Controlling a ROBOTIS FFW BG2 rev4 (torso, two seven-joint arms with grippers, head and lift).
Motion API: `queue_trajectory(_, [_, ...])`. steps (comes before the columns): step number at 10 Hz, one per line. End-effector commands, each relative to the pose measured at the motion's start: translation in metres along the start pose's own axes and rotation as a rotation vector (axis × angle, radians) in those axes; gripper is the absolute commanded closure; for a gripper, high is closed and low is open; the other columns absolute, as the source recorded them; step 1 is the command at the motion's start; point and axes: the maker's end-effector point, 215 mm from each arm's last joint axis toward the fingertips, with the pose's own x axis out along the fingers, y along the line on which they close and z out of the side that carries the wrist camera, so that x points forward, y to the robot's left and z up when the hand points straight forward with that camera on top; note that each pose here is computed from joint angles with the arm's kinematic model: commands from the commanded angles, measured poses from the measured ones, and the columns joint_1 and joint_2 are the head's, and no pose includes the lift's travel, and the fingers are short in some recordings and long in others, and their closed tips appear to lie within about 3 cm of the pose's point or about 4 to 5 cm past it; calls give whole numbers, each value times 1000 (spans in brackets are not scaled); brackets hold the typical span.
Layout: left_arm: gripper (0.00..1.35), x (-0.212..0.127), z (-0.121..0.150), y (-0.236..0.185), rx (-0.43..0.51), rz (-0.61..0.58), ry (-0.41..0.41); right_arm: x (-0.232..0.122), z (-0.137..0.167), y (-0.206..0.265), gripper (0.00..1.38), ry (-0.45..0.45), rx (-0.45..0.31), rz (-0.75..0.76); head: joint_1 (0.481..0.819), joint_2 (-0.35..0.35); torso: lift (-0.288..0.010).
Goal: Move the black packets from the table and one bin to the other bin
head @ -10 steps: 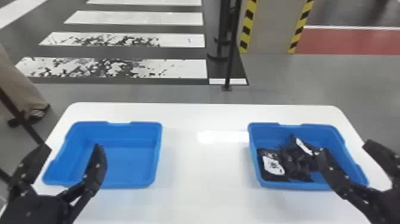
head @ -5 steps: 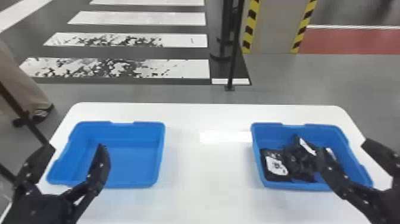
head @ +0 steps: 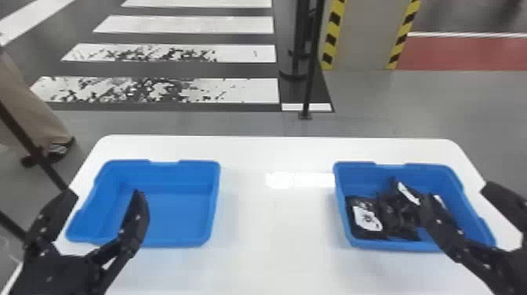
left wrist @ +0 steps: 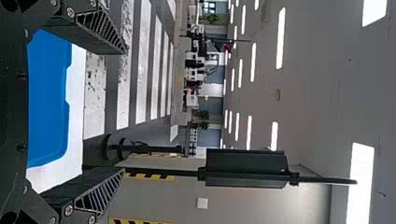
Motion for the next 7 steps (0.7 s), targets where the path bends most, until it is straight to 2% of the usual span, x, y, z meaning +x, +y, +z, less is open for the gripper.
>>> queue_trajectory(1, [150, 1, 1, 0, -3, 1, -2, 0, 0, 0, 144, 0, 0, 0, 695, 0, -110])
queue_trajectory(7, [150, 1, 0, -2, -4, -1, -2, 1, -1, -1, 144, -3, 3, -2, 695, -4, -110])
